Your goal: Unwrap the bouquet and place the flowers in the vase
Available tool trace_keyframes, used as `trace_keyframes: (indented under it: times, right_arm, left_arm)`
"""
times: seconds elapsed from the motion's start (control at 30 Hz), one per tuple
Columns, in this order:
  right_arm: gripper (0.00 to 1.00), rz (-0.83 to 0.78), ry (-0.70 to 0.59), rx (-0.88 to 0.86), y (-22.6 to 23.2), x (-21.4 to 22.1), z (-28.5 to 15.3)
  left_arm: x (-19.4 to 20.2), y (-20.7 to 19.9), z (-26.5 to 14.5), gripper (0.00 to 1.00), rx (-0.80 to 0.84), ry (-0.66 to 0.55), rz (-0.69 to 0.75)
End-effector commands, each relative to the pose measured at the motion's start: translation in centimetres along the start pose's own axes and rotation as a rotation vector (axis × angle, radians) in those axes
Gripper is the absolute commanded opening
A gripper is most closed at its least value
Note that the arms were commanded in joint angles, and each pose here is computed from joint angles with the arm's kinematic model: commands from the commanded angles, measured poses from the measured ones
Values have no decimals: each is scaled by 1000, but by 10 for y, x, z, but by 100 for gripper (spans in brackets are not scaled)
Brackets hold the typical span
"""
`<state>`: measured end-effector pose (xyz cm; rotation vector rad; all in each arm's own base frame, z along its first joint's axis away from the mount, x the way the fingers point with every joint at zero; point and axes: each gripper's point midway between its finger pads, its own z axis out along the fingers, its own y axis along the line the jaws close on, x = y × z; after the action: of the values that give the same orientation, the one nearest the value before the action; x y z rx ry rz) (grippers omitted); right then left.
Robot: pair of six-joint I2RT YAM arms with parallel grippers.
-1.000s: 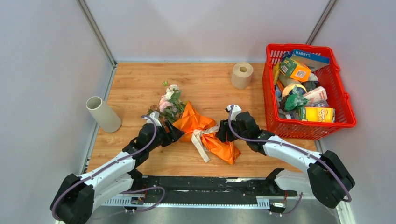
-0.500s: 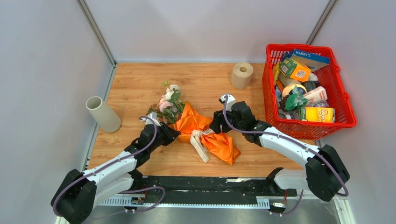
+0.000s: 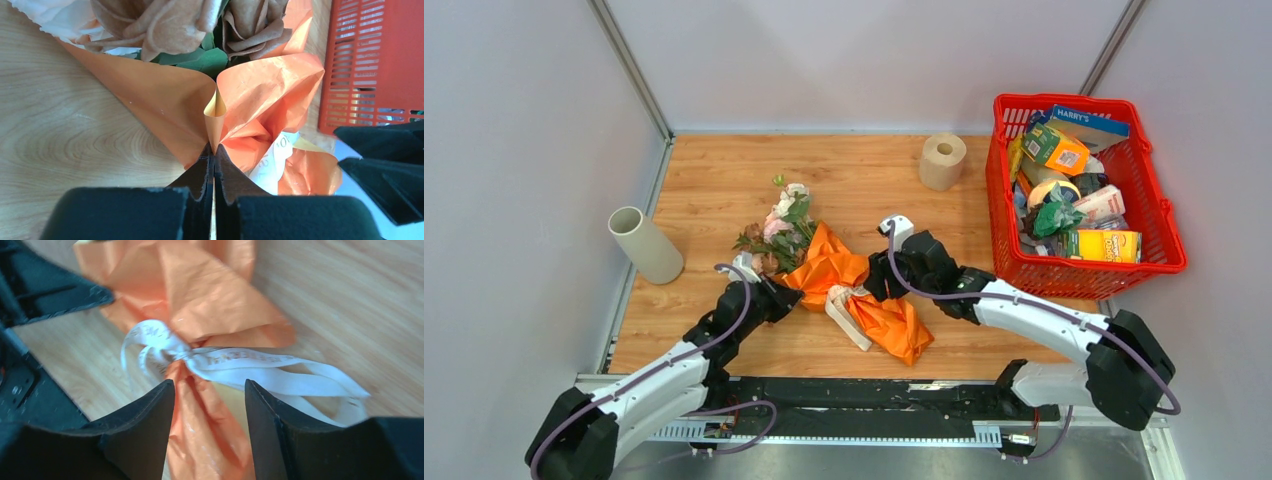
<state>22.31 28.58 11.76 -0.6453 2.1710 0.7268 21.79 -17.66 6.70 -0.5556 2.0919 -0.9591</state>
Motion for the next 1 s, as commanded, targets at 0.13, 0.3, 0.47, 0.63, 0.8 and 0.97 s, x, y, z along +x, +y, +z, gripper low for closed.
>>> trace_keyframes:
  times: [0.13, 0.3, 0.47, 0.63, 0.8, 0.97]
  right_arm:
    - [57, 322, -236, 429, -79, -32, -40]
    - [57, 679, -261, 490, -90, -6, -49]
    - [55, 822, -285, 547, -97, -2, -47]
    - [55, 800, -245, 631, -110, 11, -33]
    - [60, 843, -214, 640, -112, 27, -21]
    - [61, 880, -205, 616, -110, 36, -12]
  left_arm:
    - [0, 6, -4, 0, -8, -12, 30]
    - [5, 9, -4, 0, -10, 8, 46]
    - [5, 13, -4, 0, -18, 5, 48]
    - [6, 13, -5, 0, -22, 11, 60]
    - [6, 13, -6, 0, -39, 22, 69]
    - [6, 14, -7, 0, -39, 18, 55]
